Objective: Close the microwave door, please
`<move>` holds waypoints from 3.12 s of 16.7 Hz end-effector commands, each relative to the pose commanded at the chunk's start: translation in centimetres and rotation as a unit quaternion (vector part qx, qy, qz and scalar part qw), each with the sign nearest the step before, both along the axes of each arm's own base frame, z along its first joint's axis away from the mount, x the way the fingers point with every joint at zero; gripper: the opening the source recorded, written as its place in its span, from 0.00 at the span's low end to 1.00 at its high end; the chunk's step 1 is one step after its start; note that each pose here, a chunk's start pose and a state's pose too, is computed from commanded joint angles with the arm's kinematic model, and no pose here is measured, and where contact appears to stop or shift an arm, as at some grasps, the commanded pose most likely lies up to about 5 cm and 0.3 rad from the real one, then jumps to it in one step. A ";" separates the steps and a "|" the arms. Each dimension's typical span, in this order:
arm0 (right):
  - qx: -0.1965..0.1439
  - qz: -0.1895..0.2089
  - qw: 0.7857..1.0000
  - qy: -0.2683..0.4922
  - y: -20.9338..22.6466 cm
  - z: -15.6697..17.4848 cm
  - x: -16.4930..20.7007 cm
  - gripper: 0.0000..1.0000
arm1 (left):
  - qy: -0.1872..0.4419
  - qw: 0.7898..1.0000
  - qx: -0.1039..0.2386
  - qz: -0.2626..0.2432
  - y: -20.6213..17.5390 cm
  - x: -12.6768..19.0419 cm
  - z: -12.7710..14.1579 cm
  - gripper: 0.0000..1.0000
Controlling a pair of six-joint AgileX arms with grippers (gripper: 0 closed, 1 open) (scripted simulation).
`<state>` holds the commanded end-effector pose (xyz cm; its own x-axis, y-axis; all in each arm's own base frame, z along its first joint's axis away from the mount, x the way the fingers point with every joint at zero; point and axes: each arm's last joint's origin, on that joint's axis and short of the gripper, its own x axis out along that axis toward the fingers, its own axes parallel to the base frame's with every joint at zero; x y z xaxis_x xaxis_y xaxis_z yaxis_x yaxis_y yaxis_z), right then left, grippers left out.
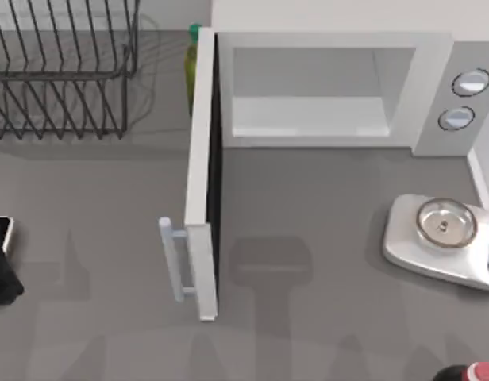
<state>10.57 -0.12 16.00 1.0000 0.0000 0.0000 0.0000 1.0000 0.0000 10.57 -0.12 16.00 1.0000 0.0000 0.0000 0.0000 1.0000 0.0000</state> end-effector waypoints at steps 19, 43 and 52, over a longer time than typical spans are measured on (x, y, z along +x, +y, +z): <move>0.000 0.000 1.000 0.000 0.0 0.0 0.0 1.00 | 0.000 1.000 0.000 0.000 0.0 0.0 0.0 0.00; 0.000 0.000 1.000 0.000 0.0 0.0 0.0 1.00 | -0.007 1.000 0.001 0.000 0.5 0.7 -1.7 0.00; 0.000 0.000 1.000 0.000 0.0 0.0 0.0 1.00 | -0.009 1.000 0.001 0.002 0.9 -0.5 -0.2 0.00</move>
